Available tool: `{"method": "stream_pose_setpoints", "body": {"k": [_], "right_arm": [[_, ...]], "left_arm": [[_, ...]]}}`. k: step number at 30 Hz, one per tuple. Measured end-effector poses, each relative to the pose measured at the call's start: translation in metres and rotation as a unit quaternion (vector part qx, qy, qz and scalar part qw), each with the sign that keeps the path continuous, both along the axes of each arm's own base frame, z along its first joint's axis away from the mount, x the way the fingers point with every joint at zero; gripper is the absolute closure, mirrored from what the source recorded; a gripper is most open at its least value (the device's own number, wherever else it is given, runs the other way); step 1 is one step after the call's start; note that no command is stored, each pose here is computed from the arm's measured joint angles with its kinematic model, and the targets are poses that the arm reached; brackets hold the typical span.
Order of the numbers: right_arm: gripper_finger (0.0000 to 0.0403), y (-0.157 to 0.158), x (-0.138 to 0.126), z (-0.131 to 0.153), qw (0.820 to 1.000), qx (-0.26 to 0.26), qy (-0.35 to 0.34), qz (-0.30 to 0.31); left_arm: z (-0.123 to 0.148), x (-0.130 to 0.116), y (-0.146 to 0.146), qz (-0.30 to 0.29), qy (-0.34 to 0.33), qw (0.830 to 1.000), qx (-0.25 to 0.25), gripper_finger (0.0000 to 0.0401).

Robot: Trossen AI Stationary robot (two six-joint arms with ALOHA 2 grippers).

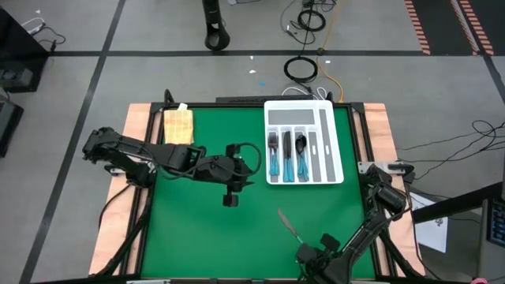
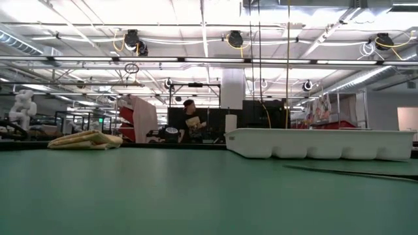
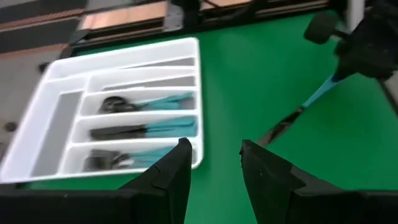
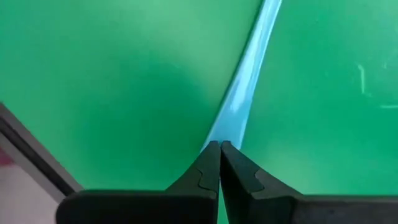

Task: Sort silverware
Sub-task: Put the blue table knife into the silverware organizer

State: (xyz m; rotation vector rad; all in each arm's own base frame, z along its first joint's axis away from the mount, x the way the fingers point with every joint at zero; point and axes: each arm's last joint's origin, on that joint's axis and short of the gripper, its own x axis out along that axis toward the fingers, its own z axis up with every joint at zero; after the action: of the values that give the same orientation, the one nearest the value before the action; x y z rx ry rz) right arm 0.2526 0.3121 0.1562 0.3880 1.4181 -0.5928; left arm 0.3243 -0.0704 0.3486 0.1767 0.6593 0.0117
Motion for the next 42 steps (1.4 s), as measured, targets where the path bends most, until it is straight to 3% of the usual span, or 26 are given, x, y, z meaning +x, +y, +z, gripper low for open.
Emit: {"method": "stream_pose_setpoints", "body": {"k": [5, 9, 12, 15, 18, 23, 29, 32, 42], "right_arm": [[0.0403, 0.003, -0.006, 0.009, 0.995, -0.026, -0.077, -0.050], [0.0403, 0.002, -0.023, 0.021, 0.970, -0.094, -0.179, -0.134], [0.0403, 0.004, -0.041, 0.022, 0.956, -0.114, -0.188, -0.196], [0.0403, 0.009, -0.047, 0.022, 0.958, -0.103, -0.186, -0.194], [0.0403, 0.010, -0.046, 0.021, 0.959, -0.096, -0.182, -0.197], [0.0403, 0.013, -0.045, 0.021, 0.959, -0.080, -0.188, -0.198], [0.0403, 0.015, -0.044, 0.020, 0.958, -0.071, -0.193, -0.199], [0.0403, 0.015, -0.044, 0.020, 0.958, -0.070, -0.194, -0.199], [0.0403, 0.016, -0.043, 0.020, 0.958, -0.061, -0.198, -0.201]], "left_arm": [[-0.011, 0.014, -0.006, -0.039, 0.001, 0.999, -0.036, 0.0257], [-0.027, 0.027, -0.012, -0.070, 0.022, 0.996, -0.057, 0.0257], [-0.039, 0.040, -0.017, -0.108, 0.022, 0.991, -0.073, 0.0257], [-0.053, 0.059, -0.025, -0.177, -0.007, 0.981, -0.079, 0.0257], [-0.072, 0.079, -0.031, -0.208, -0.030, 0.973, -0.092, 0.0257], [-0.119, 0.098, -0.034, -0.201, 0.016, 0.974, -0.106, 0.0279], [-0.177, 0.115, -0.038, -0.192, 0.068, 0.973, -0.109, 0.0386], [-0.197, 0.119, -0.038, -0.175, 0.078, 0.977, -0.096, 0.0393], [-0.201, 0.131, -0.029, -0.148, 0.030, 0.986, -0.076, 0.0399]]}}
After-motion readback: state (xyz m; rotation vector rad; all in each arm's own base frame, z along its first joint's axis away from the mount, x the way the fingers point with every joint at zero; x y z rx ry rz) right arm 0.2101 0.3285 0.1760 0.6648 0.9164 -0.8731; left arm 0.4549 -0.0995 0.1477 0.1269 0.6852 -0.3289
